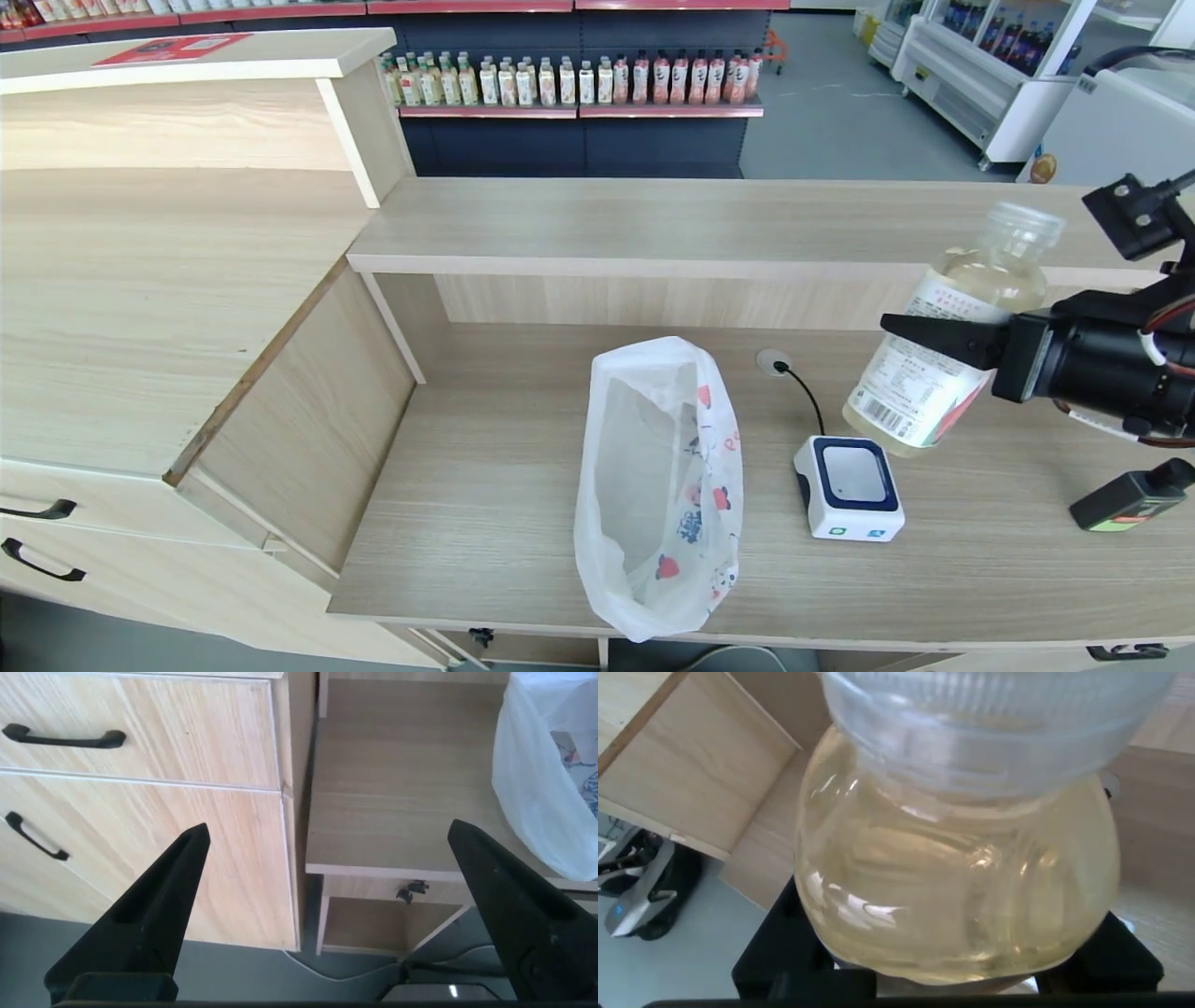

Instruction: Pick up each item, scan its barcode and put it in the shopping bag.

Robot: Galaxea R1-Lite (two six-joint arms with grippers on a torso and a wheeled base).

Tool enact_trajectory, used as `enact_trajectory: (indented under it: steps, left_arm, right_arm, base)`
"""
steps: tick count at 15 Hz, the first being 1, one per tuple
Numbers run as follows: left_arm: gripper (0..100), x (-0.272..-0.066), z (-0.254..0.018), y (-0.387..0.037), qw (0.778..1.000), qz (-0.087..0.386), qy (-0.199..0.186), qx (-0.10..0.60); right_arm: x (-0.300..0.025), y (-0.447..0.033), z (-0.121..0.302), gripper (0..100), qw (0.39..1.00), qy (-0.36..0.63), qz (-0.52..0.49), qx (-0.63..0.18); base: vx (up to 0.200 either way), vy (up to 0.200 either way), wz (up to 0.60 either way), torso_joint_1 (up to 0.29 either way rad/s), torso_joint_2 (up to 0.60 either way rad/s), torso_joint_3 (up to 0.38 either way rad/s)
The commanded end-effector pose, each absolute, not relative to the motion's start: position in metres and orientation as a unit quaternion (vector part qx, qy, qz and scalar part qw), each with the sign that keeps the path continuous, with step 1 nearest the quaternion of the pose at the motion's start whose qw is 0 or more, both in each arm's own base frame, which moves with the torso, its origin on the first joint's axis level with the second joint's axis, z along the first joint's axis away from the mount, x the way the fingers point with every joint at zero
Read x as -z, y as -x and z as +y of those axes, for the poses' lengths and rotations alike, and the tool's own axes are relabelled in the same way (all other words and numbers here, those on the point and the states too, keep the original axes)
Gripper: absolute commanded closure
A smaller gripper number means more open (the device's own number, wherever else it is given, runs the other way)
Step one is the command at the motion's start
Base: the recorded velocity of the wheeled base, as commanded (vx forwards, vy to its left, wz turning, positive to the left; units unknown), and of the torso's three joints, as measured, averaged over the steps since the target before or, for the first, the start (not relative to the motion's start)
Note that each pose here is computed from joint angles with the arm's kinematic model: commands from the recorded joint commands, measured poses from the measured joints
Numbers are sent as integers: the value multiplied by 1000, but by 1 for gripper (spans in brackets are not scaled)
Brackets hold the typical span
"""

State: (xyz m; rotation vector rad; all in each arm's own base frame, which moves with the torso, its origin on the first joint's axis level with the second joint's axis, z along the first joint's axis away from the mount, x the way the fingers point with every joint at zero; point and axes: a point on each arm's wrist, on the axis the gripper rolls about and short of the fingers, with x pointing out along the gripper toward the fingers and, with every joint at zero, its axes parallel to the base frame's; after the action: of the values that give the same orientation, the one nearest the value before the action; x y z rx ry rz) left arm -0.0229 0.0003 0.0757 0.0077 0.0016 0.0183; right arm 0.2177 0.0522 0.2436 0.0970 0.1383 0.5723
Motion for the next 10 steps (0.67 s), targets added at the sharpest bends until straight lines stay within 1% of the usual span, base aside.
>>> enact_trajectory:
  steps: [1, 5, 7, 8, 10]
  left_arm:
    - [0, -76, 0, 23, 1000, 1, -4, -9]
    - [0, -76, 0, 23, 1000, 1, -5, -9]
    - [0, -76, 0, 23, 1000, 1, -4, -9]
    - [0, -76, 0, 23, 1000, 1, -4, -9]
    - [0, -76, 0, 23, 1000, 1, -4, -9]
  right_arm:
    - [-237, -222, 60, 100, 950, -48, 87, -295]
    - [-196, -250, 93, 100, 929, -33, 164, -331]
    - [-172, -274, 107, 100, 926, 4, 160, -343]
    - [-159, -288, 115, 100, 926, 19, 143, -350]
    - [-130, -312, 129, 100, 926, 22, 115, -359]
  base:
    - [0, 0, 0, 0, 0, 0]
    - [0, 0, 0, 0, 0, 0]
    - [0, 0, 0, 0, 0, 0]
    - [0, 0, 0, 0, 0, 0]
    - [0, 0, 0, 0, 0, 0]
